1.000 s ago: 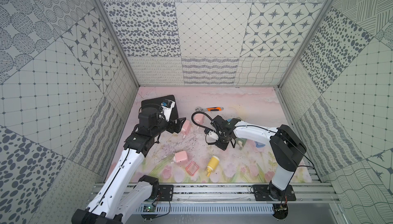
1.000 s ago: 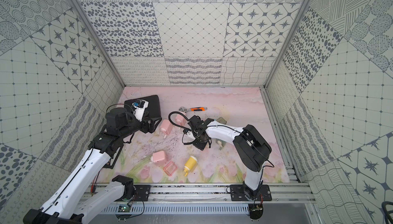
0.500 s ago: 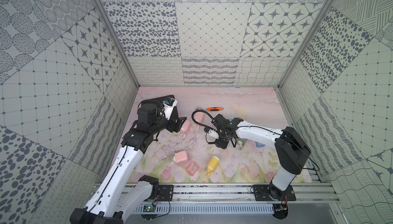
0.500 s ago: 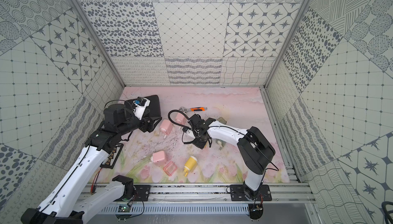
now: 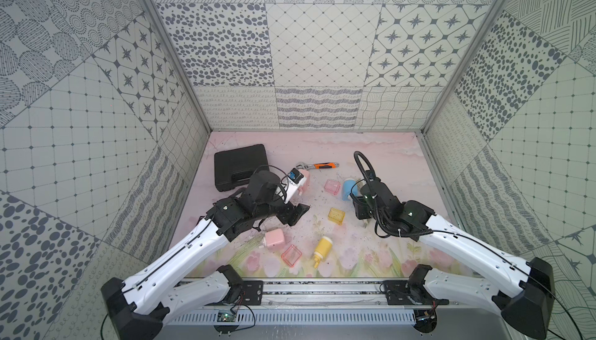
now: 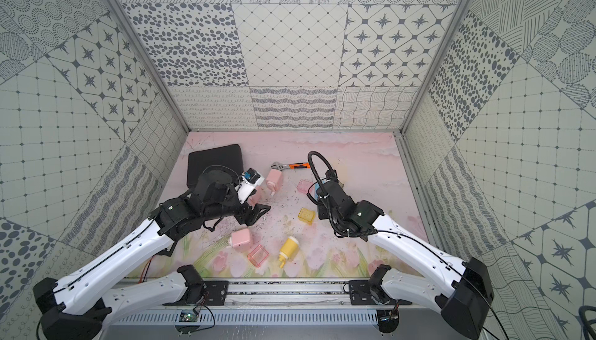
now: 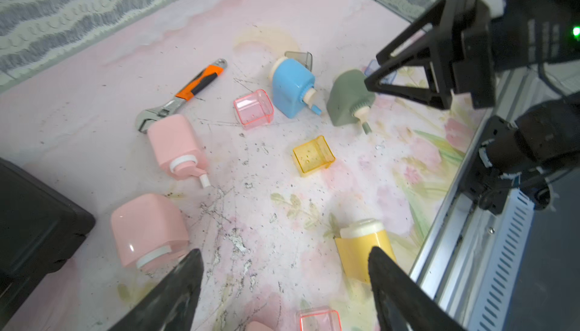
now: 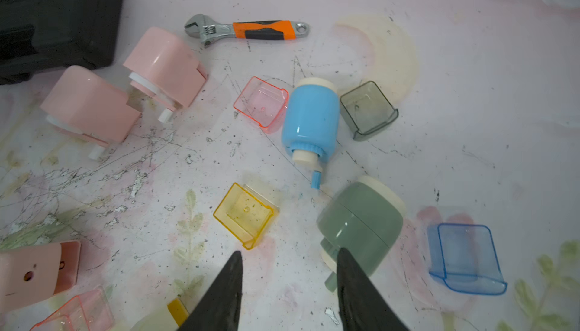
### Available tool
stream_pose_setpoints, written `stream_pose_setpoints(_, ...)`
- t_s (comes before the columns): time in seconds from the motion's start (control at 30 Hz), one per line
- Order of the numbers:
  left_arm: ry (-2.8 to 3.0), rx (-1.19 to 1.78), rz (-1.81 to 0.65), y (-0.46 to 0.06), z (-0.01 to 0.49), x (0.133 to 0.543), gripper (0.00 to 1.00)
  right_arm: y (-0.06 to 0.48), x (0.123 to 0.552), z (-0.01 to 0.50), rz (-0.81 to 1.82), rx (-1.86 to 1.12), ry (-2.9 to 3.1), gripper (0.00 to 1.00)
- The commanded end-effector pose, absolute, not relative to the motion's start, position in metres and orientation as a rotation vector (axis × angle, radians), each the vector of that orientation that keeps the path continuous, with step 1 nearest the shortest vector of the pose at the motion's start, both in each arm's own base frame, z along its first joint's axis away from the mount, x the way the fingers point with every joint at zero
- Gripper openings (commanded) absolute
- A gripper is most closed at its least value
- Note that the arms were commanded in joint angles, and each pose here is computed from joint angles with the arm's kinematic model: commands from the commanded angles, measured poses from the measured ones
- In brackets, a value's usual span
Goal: Put the tray back into the pencil sharpener
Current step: Pick up the pencil sharpener from the center of the board.
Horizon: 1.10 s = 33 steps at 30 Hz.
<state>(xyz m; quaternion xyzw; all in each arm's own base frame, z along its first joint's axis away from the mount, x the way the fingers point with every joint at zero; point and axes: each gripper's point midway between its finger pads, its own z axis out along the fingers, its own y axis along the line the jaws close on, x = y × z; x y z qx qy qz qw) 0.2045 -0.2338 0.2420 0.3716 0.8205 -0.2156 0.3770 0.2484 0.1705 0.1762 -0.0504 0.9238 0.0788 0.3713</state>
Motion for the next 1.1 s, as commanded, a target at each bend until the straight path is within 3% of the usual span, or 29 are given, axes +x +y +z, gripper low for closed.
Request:
stream_pose_setpoints(0.0, 2.285, 0.924, -0.517, -0.237, 0.198, 0.178, 0.78, 0.144, 0.243, 0.177, 0.186, 0.126, 2.344, 0.5)
stream_pose_setpoints(0.4, 2.377, 1.375, -0.385, -0.296, 0.136, 0.146, 0.91, 0.123, 0.229, 0.184, 0.163, 0.248, 2.357, 0.51)
stream_pose_setpoints(0.67, 2.462, 1.407, -0.255, -0.304, 0.111, 0.143, 0.91, 0.103, 0.221, 0.206, 0.112, 0.252, 2.319, 0.52)
stream_pose_setpoints(0.9, 2.555, 1.452, -0.203, -0.309, 0.086, 0.141, 0.92, 0.098, 0.213, 0.189, 0.135, 0.3, 2.336, 0.52)
stream_pose_setpoints(1.07, 2.566, 1.462, -0.161, -0.307, 0.075, 0.143, 0.85, 0.093, 0.208, 0.181, 0.12, 0.31, 2.355, 0.51)
